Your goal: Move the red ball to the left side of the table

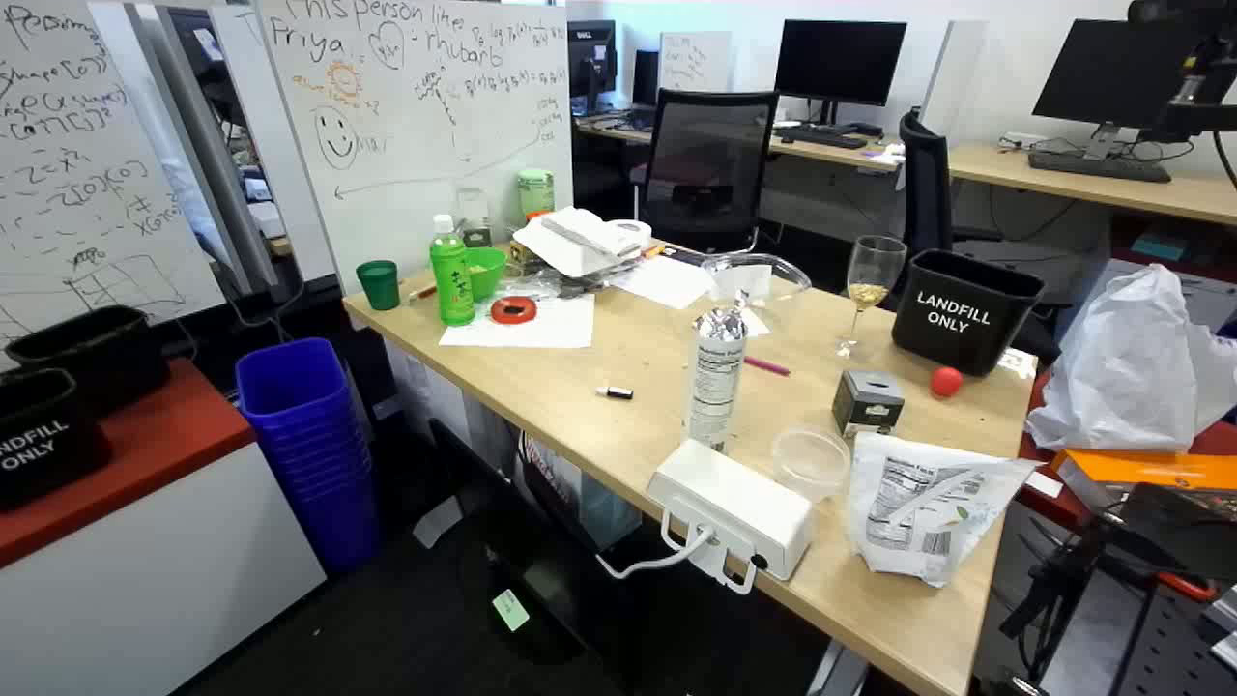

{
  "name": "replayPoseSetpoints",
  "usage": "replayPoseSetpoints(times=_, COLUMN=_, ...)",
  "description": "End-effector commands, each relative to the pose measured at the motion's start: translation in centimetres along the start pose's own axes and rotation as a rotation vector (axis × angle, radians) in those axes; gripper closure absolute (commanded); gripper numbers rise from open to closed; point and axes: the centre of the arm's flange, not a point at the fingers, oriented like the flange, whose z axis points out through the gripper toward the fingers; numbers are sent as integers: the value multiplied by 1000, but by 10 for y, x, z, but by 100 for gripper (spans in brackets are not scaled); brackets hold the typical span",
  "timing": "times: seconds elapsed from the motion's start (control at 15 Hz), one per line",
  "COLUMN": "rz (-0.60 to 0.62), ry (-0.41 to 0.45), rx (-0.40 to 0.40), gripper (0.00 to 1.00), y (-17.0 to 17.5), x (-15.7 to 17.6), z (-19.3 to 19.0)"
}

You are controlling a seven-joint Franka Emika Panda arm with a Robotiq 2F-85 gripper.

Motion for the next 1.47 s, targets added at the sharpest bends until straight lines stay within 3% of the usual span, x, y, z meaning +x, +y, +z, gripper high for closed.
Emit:
replayPoseSetpoints(times=0.0, rz=0, ry=0, rx=0, gripper=0, y=0, x=0, z=0)
replayPoseSetpoints(times=0.47, rz=0, ry=0, rx=0, gripper=0, y=0, x=0, z=0)
replayPoseSetpoints(times=0.67, rz=39, ry=-31, rx=54, gripper=0, y=-5, x=17, z=15)
replayPoseSetpoints(times=0.87, rz=177, ry=-56, rx=101, gripper=0, y=-9, x=44, z=50)
replayPoseSetpoints(times=1.07, rz=329, ry=-77, rx=68, gripper=0, y=-3, x=66, z=80)
replayPoseSetpoints(times=1.13, rz=256, ry=-89, rx=76, gripper=0, y=-3, x=61, z=74)
replayPoseSetpoints(times=1.4, rz=310, ry=-89, rx=68, gripper=0, y=-1, x=67, z=80)
